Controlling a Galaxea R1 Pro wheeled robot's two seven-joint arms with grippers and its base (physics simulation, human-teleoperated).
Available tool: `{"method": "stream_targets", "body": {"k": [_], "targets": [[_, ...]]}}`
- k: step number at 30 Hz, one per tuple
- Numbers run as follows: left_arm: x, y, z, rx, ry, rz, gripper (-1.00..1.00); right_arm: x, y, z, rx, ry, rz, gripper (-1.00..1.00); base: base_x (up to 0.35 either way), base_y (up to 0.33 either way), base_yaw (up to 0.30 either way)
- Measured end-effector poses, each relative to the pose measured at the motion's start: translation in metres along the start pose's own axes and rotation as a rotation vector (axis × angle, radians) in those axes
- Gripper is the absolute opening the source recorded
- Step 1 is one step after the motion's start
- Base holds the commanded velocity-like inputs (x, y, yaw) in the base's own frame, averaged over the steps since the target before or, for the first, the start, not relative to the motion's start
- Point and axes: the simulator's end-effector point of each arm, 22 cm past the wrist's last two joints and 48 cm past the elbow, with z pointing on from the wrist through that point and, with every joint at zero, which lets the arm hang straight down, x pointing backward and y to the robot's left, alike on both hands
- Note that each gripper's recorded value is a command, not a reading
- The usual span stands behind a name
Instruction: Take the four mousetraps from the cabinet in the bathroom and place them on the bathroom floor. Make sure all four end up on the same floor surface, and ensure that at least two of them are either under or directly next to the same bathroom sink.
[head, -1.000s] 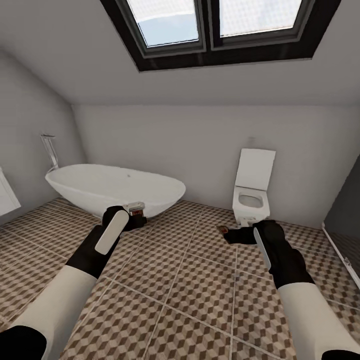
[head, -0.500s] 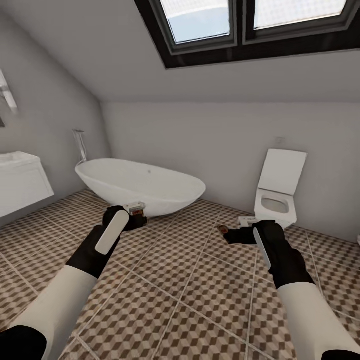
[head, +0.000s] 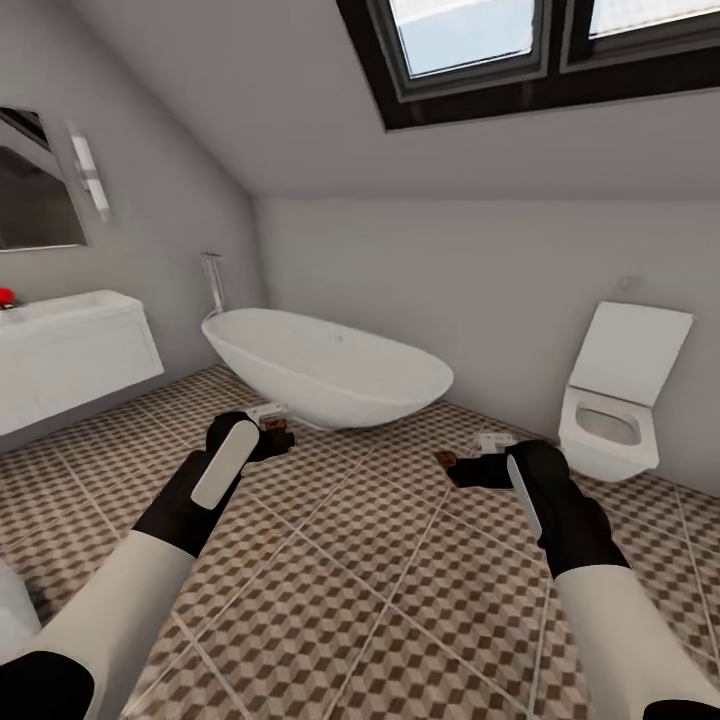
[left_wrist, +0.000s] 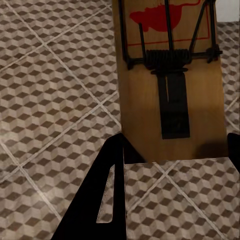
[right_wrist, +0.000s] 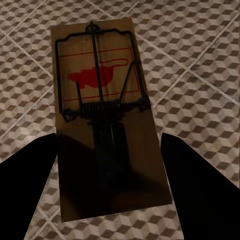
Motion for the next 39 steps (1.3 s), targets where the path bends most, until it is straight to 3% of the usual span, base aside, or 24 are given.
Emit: {"method": "stream_targets", "body": {"k": [26,39], "targets": [[0.0015,-0.0007,0.0013,0.004,0.005,-0.003,-1.00,-0.0025,-0.0020,-0.0015,0.010,-0.007,-0.004,-1.00,0.311,0.000,0.022],[0.0015,-0.0004,0.0013,0.003,0.005,-0.002,-1.00,-0.0023,-0.0022,-0.0012,0.014,-0.007,-0.005,-1.00,0.317,0.000,0.241]]}}
